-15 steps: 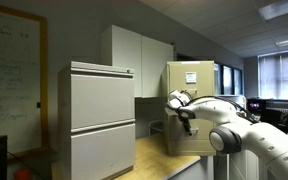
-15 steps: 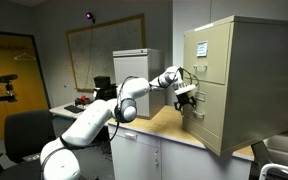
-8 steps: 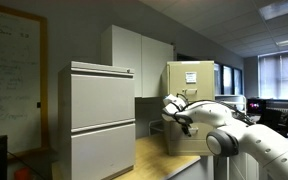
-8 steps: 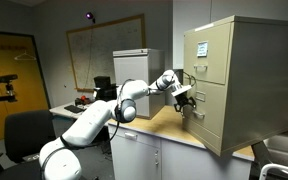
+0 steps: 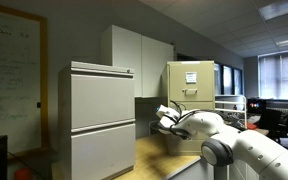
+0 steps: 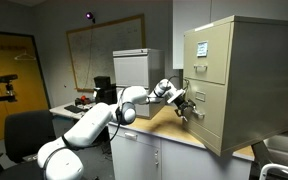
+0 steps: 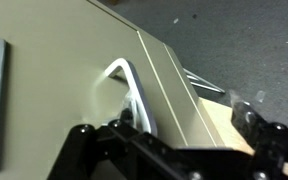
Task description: Open the bottom drawer of the cabinet at the right
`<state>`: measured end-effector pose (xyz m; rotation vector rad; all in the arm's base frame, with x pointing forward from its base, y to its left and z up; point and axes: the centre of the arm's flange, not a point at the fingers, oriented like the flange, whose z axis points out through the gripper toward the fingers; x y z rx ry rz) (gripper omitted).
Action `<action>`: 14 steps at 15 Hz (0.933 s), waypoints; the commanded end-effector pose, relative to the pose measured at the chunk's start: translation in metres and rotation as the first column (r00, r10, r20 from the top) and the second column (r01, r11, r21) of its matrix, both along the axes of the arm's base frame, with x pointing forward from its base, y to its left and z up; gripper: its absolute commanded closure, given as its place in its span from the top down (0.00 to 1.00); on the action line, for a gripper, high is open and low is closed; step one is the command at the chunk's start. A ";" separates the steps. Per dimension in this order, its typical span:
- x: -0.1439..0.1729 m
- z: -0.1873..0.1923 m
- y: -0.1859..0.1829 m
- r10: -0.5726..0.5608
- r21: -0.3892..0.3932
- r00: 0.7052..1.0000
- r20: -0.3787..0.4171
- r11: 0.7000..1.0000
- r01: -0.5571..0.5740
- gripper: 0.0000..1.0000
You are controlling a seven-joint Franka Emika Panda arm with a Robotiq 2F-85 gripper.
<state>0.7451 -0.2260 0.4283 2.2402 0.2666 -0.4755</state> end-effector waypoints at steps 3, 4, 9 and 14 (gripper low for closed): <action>0.039 -0.058 -0.036 -0.010 0.094 0.999 0.034 0.996 0.007 0.71; 0.039 -0.056 -0.036 -0.008 0.114 0.999 0.035 0.993 0.004 0.65; 0.006 0.007 -0.029 0.041 0.132 0.998 0.042 0.990 -0.046 0.30; -0.025 0.047 0.029 0.176 0.183 0.984 -0.042 0.969 -0.165 0.05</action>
